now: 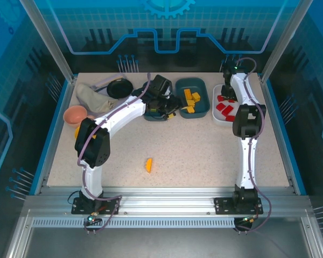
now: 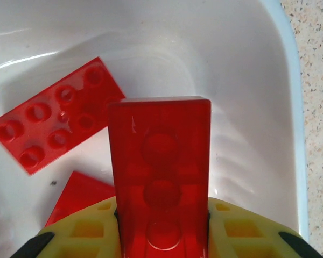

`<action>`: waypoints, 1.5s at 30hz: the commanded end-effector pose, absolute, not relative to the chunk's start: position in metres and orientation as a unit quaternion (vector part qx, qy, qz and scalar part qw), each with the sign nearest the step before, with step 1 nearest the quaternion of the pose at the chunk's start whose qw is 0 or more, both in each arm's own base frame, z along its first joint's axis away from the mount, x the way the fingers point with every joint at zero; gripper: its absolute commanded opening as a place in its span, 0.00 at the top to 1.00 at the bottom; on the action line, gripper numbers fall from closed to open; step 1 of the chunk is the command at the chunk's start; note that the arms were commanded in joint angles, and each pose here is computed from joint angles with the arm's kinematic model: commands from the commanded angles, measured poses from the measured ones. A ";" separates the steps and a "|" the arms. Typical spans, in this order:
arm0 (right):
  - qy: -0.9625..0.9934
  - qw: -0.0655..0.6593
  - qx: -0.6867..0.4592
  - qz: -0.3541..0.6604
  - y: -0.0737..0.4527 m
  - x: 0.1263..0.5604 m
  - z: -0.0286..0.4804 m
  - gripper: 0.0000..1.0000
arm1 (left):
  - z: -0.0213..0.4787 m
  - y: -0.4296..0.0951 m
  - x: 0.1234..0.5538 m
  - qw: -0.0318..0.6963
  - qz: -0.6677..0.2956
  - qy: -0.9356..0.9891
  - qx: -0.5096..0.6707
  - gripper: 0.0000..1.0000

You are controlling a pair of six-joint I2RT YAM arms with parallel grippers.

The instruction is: Sort the legos into containers by color

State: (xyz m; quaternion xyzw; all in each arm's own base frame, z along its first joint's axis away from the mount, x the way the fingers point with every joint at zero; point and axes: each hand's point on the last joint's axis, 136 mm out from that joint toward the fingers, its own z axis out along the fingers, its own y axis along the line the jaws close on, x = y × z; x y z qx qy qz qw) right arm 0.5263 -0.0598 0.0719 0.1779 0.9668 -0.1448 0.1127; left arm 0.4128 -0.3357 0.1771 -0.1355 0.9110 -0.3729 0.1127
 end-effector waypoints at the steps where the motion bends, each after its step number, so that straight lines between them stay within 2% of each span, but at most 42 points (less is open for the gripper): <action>1: 0.964 0.101 0.188 -0.160 -0.077 0.523 0.073 0.77 | 0.180 -0.340 0.407 0.107 -0.378 0.912 -0.118 0.29; 4: 0.965 0.099 0.184 -0.158 -0.077 0.527 0.065 0.73 | 0.179 -0.338 0.405 0.106 -0.376 0.912 -0.121 0.29; 9: 0.967 0.103 0.185 -0.143 -0.073 0.532 0.062 0.52 | 0.179 -0.336 0.403 0.106 -0.374 0.913 -0.123 0.29; 12: 0.968 0.114 0.179 -0.130 -0.067 0.537 0.068 0.44 | 0.179 -0.335 0.402 0.107 -0.373 0.913 -0.125 0.29; 21: 0.963 0.192 0.162 -0.099 -0.042 0.544 0.140 0.43 | 0.184 -0.321 0.396 0.125 -0.357 0.916 -0.134 0.29; 27: 0.960 0.256 0.113 -0.032 0.016 0.527 0.198 0.44 | 0.184 -0.280 0.384 0.150 -0.297 0.926 -0.176 0.29; 31: 0.962 0.268 0.023 0.041 0.092 0.493 0.199 0.44 | 0.180 -0.232 0.364 0.161 -0.228 0.935 -0.220 0.29; 35: 0.951 0.260 -0.121 0.115 0.190 0.427 0.184 0.43 | 0.173 -0.186 0.335 0.174 -0.166 0.937 -0.255 0.29; 40: 0.917 0.190 -0.284 0.208 0.286 0.321 0.150 0.36 | 0.167 -0.133 0.300 0.196 -0.090 0.928 -0.304 0.29; 42: 0.908 0.148 -0.314 0.235 0.313 0.283 0.138 0.31 | 0.168 -0.114 0.291 0.211 -0.065 0.920 -0.325 0.28; 45: 0.907 0.079 -0.321 0.261 0.339 0.247 0.121 0.29 | 0.171 -0.098 0.283 0.225 -0.050 0.910 -0.344 0.28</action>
